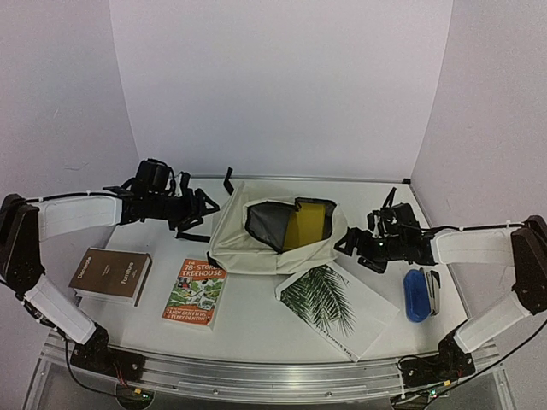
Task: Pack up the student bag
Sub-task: Adjust the book at the center of the board.
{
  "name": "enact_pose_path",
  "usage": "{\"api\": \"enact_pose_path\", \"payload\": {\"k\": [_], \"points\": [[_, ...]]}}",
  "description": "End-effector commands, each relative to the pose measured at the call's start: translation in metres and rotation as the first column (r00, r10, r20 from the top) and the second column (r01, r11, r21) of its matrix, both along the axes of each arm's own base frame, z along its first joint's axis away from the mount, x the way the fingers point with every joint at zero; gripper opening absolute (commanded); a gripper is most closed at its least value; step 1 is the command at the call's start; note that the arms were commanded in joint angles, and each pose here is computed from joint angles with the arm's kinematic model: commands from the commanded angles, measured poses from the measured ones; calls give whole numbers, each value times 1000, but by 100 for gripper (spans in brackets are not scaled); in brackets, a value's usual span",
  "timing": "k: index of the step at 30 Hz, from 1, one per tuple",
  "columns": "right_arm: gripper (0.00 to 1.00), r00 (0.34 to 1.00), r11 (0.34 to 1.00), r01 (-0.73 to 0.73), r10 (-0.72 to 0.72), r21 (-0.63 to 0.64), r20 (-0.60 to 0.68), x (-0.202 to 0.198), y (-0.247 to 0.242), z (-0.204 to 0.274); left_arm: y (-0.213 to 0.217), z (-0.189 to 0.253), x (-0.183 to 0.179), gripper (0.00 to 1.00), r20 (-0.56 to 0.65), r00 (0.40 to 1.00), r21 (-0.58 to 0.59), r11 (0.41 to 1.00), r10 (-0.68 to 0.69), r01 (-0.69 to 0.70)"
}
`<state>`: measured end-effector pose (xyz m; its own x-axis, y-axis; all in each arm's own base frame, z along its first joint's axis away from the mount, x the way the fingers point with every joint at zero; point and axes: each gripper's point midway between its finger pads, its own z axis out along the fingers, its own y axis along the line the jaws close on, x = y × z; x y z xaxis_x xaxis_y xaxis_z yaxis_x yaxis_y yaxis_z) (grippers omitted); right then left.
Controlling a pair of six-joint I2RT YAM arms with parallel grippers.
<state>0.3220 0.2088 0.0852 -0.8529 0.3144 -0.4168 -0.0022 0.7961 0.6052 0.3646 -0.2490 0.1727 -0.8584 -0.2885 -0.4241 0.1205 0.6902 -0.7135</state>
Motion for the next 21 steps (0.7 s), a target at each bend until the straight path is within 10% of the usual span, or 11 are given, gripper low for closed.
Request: {"api": "enact_pose_path", "payload": {"k": [1, 21], "points": [[96, 999, 1000, -18, 18, 22, -32, -10, 6, -5, 4, -19, -21, 70, -68, 997, -66, 997, 32, -36], [96, 991, 995, -94, 90, -30, -96, -59, 50, -29, -69, -51, -96, 64, -186, 975, -134, 986, -120, 96]]}}
